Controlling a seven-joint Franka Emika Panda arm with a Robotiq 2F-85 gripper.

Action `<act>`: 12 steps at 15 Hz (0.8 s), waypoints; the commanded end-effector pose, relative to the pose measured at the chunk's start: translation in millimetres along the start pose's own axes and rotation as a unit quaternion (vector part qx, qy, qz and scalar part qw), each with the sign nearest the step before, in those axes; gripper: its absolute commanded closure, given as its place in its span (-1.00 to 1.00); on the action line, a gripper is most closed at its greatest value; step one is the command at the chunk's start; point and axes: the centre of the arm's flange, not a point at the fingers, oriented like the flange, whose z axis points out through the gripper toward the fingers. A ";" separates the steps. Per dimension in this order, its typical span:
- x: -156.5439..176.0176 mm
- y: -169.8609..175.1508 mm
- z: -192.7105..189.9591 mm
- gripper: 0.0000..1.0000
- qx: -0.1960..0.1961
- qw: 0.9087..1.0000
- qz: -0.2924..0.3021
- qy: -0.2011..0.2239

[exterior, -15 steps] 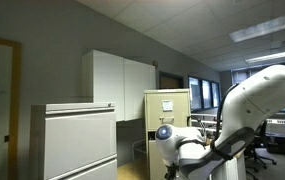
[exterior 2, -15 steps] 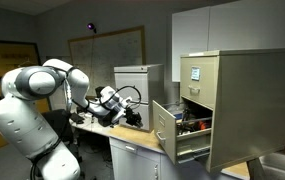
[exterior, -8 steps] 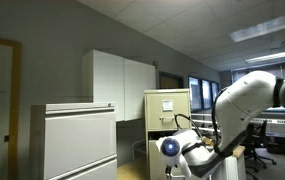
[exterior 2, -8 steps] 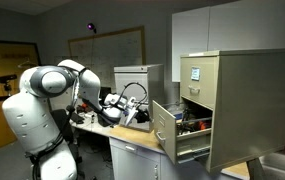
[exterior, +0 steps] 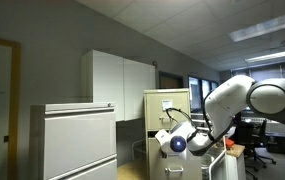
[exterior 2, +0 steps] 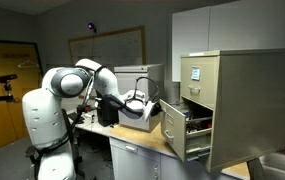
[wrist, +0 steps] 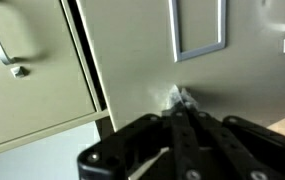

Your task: Close the open drawer

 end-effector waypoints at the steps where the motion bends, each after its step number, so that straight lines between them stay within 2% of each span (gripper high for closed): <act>1: -11.0 20.2 79.7 1.00 -0.074 0.996 0.022 0.043; 5: -15.9 31.4 109.6 1.00 -0.118 0.989 0.061 0.059; 12: -11.8 47.9 158.5 1.00 -0.172 0.978 0.112 0.033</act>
